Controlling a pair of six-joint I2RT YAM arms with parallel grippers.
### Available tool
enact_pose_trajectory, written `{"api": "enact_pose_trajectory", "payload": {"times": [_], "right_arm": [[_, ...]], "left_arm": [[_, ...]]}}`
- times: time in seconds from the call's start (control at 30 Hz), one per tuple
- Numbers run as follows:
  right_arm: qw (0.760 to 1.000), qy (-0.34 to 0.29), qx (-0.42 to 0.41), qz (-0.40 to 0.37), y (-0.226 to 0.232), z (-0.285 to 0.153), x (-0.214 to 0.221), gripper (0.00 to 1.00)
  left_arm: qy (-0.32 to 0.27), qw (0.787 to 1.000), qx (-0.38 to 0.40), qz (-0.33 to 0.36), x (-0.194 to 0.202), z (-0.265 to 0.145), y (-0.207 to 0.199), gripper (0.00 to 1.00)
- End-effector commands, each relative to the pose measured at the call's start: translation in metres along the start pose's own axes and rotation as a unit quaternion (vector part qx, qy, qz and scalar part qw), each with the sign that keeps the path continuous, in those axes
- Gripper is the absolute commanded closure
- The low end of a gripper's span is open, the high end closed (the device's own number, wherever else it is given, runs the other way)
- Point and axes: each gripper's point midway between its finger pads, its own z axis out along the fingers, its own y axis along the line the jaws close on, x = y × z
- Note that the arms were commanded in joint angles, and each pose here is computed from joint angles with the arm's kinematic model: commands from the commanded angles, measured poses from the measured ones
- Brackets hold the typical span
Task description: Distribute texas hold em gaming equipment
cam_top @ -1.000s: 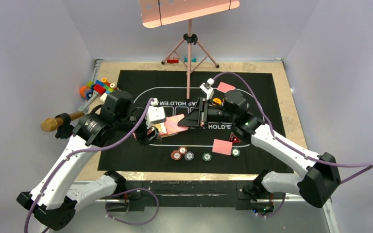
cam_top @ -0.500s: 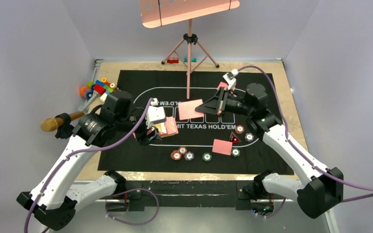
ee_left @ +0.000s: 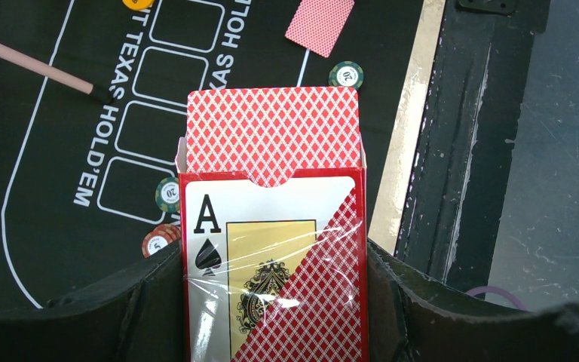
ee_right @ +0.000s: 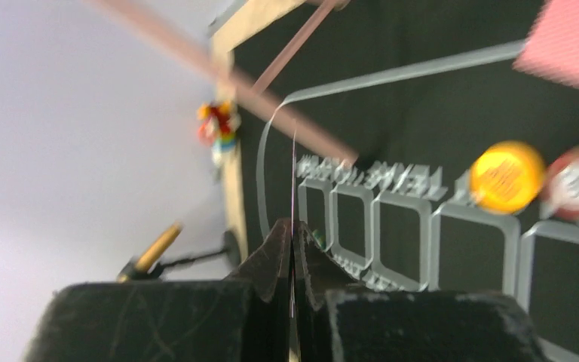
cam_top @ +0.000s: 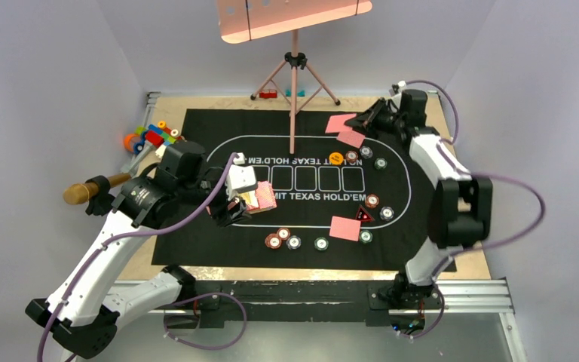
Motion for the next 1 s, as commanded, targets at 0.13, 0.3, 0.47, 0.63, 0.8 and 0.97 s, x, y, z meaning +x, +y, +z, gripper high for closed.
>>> {"api": "enact_pose_trajectory", "payload": {"times": [0.13,0.3,0.47,0.63,0.8,0.97], "right_arm": [[0.988,-0.049,0.139,-0.041,-0.088,0.07,-0.095,1.0],[0.983,-0.075,0.162,-0.038,-0.116,0.081,-0.122,1.0],[0.981,-0.082,0.178,-0.008,-0.122,0.079,-0.117,1.0],[0.983,-0.066,0.165,0.046,-0.131,0.074,-0.087,1.0],[0.977,-0.072,0.175,0.098,-0.145,0.073,-0.082,0.99],[0.973,-0.092,0.171,0.123,-0.152,0.076,-0.09,0.98]], "left_arm": [[-0.043,0.998,-0.013,0.032,-0.026,-0.012,0.002,1.0],[-0.038,0.999,-0.014,0.034,-0.024,-0.013,0.002,1.0],[-0.04,0.999,-0.013,0.034,-0.024,-0.015,0.0,1.0],[-0.041,0.999,-0.011,0.032,-0.022,-0.014,-0.001,1.0],[-0.044,0.999,-0.011,0.029,-0.024,-0.015,-0.003,1.0],[-0.043,0.999,-0.01,0.032,-0.022,-0.016,-0.004,1.0]]}}
